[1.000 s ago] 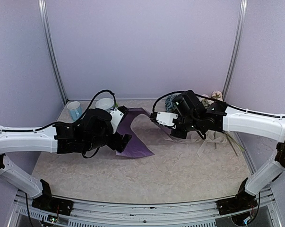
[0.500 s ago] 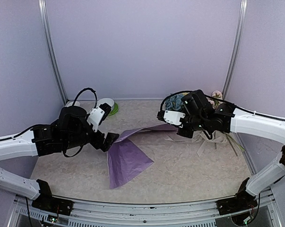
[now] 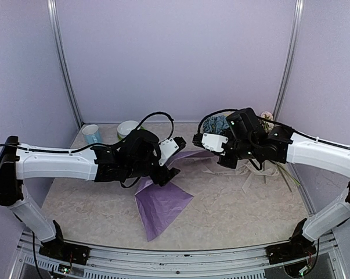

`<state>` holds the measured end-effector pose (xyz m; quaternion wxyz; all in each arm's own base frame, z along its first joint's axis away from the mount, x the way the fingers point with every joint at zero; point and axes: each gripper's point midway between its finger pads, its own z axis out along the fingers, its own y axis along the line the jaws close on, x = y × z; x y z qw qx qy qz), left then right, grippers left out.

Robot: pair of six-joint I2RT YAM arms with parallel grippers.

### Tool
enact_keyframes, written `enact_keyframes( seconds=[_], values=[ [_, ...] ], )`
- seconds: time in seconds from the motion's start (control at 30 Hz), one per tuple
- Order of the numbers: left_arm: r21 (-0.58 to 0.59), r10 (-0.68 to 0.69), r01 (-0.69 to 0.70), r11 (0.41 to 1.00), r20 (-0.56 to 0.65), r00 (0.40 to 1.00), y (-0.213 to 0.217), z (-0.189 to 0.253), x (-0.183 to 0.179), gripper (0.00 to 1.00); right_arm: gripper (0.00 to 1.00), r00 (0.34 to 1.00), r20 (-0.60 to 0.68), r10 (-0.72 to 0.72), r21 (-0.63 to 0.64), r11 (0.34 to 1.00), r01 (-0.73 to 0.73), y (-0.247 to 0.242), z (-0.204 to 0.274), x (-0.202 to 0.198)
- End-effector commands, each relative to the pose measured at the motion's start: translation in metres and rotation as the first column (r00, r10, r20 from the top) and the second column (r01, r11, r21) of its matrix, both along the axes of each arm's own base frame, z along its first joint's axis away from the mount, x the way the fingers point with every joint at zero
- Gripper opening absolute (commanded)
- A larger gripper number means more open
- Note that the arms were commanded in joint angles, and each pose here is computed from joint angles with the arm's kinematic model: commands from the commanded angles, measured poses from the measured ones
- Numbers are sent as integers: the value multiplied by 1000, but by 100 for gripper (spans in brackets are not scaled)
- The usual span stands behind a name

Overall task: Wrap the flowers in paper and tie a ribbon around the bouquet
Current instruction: Pass from the right arm to the left, then place the folded wrapping paper at the center of the board.

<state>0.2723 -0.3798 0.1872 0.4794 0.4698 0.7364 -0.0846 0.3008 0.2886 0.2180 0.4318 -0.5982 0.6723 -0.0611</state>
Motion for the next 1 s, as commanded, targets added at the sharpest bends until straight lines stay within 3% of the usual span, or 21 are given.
enact_keyframes(
  seconds=[0.0,0.13,0.23,0.3,0.43,0.53,0.6,0.73,0.97],
  values=[
    [-67,62,-60,996,17,998,3,20,42,70,0,997,40,64,98,993,-68,10,28,-12],
    [-122,5,-6,992,-11,1000,-7,26,34,20,0,996,71,60,119,991,-68,7,38,-13],
    [-207,-63,51,977,-51,997,-14,38,18,1,0,993,121,13,169,985,-33,4,56,-7],
    [-259,-93,72,963,-70,993,-14,46,9,0,0,984,173,-45,229,973,4,-1,77,-1],
    [-409,-175,109,906,-125,977,-9,71,-6,0,63,952,253,-175,414,909,57,-29,130,11],
    [-657,-275,80,750,-200,940,15,95,0,0,84,941,215,-260,530,841,111,-59,146,29],
    [-711,-255,-63,700,-332,908,35,76,23,0,89,930,152,-336,575,795,193,-81,142,49],
    [-633,-158,-279,722,-543,825,48,16,58,0,95,908,-26,-418,612,712,345,-104,123,76],
    [-512,-66,-437,740,-701,710,59,-51,76,0,97,873,-223,-433,588,655,475,-115,77,86]
  ],
)
